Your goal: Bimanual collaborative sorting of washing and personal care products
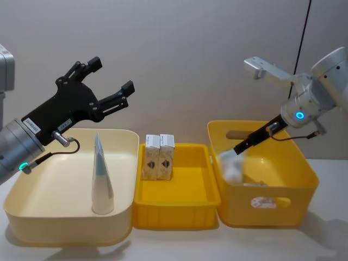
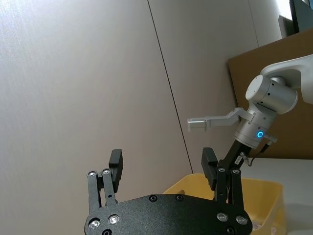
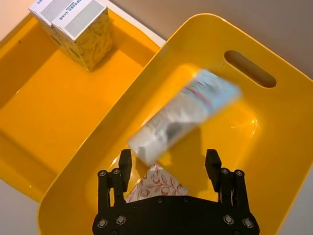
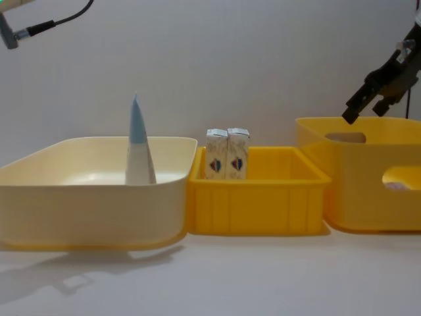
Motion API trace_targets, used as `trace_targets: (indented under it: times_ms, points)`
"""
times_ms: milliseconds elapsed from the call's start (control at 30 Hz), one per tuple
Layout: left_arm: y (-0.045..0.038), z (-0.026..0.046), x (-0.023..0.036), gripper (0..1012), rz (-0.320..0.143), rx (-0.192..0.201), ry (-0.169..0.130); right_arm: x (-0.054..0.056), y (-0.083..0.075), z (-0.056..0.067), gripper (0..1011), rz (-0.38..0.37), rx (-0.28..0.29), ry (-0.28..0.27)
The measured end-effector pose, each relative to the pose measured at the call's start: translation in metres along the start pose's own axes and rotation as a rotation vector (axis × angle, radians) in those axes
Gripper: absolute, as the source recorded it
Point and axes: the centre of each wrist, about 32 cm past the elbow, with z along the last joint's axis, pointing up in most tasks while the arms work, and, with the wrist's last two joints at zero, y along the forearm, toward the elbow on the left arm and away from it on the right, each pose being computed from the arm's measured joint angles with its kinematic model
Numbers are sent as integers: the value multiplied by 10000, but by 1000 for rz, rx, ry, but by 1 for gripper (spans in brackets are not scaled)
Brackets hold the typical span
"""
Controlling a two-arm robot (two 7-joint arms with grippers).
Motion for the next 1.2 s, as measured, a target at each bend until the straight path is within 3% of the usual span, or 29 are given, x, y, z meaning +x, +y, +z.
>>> trace_targets:
  times_ms: [133, 1200]
  points:
    - [0, 0, 0, 1003, 0, 0, 0, 7, -7, 0, 1001, 6, -3, 1]
    - [0, 0, 0, 1003, 0, 0, 0, 30, -22, -10, 1001, 19, -12, 6]
